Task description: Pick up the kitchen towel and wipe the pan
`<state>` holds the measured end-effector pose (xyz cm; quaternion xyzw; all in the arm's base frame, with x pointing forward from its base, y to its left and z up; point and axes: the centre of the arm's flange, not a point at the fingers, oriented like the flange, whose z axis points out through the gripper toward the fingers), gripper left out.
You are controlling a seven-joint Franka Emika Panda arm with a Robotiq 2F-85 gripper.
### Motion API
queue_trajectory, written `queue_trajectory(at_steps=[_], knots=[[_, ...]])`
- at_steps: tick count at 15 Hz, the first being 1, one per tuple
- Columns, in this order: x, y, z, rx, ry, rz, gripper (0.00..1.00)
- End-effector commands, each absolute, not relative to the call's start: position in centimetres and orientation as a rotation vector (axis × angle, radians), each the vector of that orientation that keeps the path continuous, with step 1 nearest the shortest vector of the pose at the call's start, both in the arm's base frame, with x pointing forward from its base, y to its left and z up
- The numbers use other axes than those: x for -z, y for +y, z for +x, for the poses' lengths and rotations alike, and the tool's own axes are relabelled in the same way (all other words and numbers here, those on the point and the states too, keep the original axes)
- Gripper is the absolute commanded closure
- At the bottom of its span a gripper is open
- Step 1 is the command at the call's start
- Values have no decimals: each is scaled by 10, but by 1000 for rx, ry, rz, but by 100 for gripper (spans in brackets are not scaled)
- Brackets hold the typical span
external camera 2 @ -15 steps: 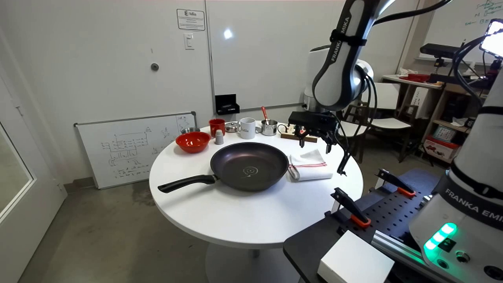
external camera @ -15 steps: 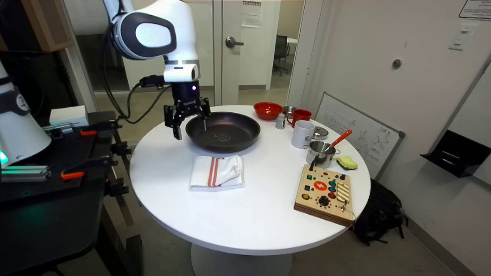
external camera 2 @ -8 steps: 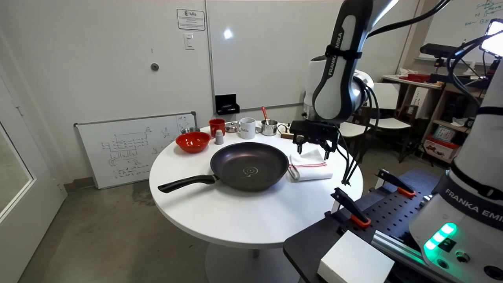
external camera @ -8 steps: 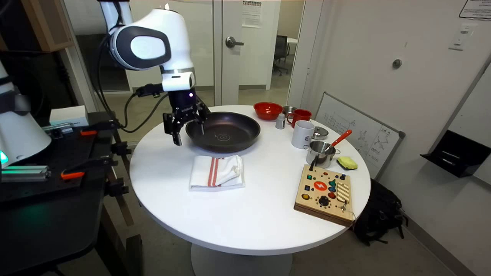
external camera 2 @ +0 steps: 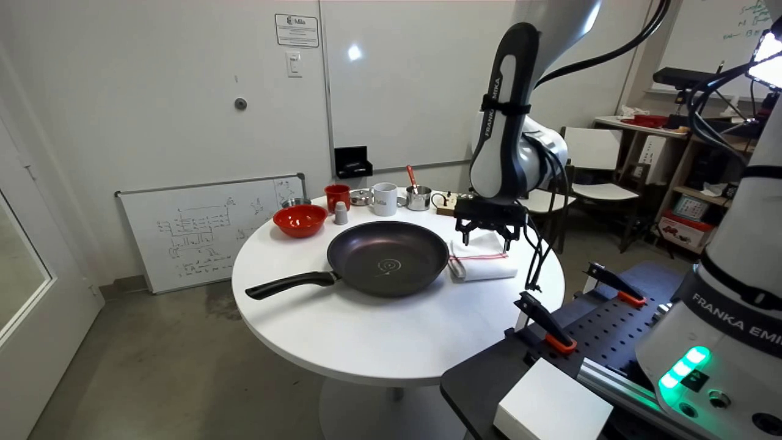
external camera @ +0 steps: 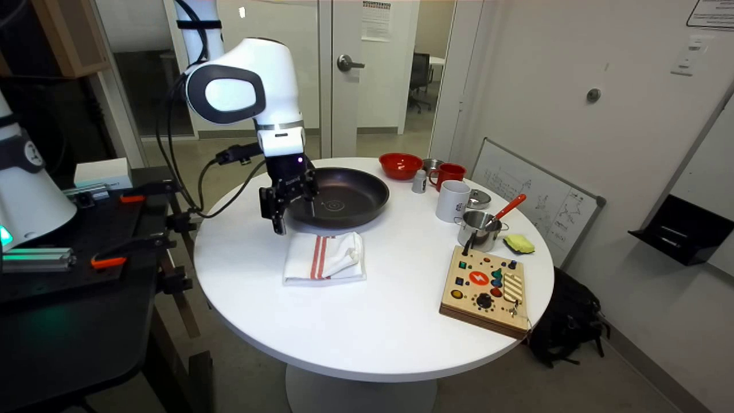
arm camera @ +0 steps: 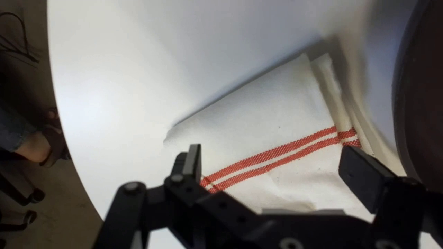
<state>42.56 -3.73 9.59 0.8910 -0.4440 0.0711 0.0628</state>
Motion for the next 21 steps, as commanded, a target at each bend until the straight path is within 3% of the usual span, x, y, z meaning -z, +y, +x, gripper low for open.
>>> queue_trajectory(at_steps=[1, 21], knots=[[-78, -56, 443, -230, -1317, 2714, 0], [-32, -94, 459, -18, -1283, 2905, 0]])
